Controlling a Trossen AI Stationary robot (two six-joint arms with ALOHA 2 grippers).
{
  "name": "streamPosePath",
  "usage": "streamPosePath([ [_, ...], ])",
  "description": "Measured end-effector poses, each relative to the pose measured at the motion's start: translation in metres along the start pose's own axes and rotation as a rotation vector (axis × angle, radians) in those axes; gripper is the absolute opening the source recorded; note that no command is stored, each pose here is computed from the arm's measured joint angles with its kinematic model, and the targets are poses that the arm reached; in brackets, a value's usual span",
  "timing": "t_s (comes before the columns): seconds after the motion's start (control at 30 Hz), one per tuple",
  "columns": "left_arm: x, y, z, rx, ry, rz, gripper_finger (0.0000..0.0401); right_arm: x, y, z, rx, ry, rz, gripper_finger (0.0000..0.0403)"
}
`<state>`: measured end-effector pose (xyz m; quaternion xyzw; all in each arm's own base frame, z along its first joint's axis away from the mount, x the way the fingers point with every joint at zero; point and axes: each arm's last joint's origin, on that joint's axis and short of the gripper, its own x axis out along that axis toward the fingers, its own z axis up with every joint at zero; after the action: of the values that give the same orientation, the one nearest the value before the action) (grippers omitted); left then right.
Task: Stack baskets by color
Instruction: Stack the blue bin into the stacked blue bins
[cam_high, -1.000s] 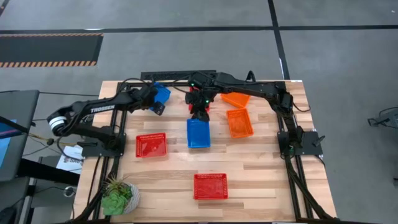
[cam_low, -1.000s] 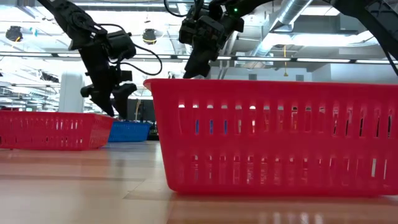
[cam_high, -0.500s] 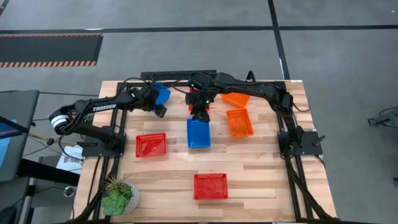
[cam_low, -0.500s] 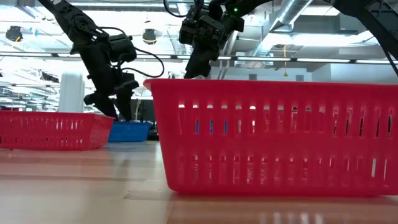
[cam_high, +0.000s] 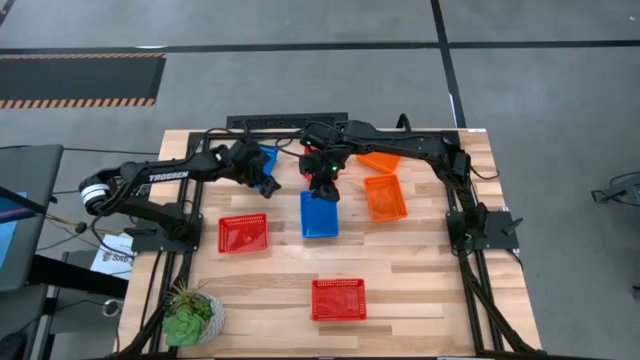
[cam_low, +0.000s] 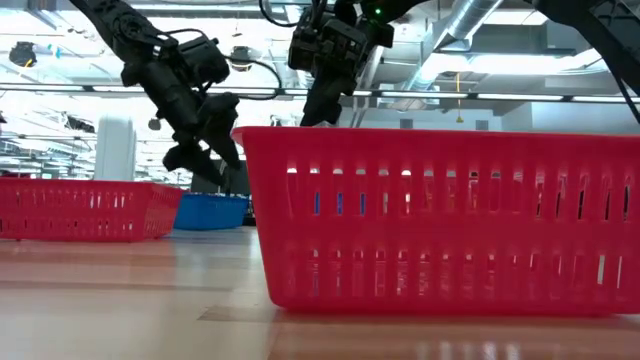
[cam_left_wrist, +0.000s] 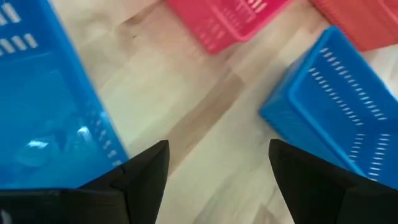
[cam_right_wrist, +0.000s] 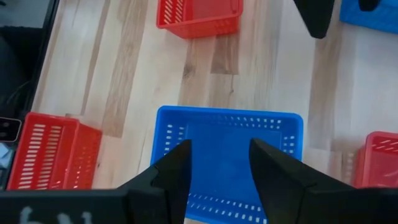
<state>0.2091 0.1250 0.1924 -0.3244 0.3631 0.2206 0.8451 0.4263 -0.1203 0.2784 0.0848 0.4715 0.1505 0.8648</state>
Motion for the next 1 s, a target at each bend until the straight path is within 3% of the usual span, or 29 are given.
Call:
streamPosePath([
  [0.17, -0.014, -0.016, 0.005, 0.052, 0.005, 0.016, 0.0263, 0.001, 0.002, -0.002, 0.009, 0.02, 0.008, 0.0185],
  [0.43, -0.066, -0.026, 0.014, 0.1, -0.103, 0.243, 0.0263, 0.006, 0.013, -0.002, 0.024, 0.05, 0.028, 0.0182],
  [0.67, -0.118, -0.031, 0.002, 0.06, -0.232, 0.223, 0.0263, 0.011, 0.02, 0.007, -0.029, -0.007, 0.023, 0.0182],
  [0.87, -0.15, -0.03, -0.015, 0.013, -0.305, 0.197, 0.0263, 0.011, 0.019, 0.024, -0.117, -0.164, -0.018, 0.0181],
  [1.0, -0.167, -0.03, -0.025, -0.004, -0.364, 0.169, 0.0263, 0.011, 0.012, 0.039, -0.13, -0.278, -0.222, 0.018],
])
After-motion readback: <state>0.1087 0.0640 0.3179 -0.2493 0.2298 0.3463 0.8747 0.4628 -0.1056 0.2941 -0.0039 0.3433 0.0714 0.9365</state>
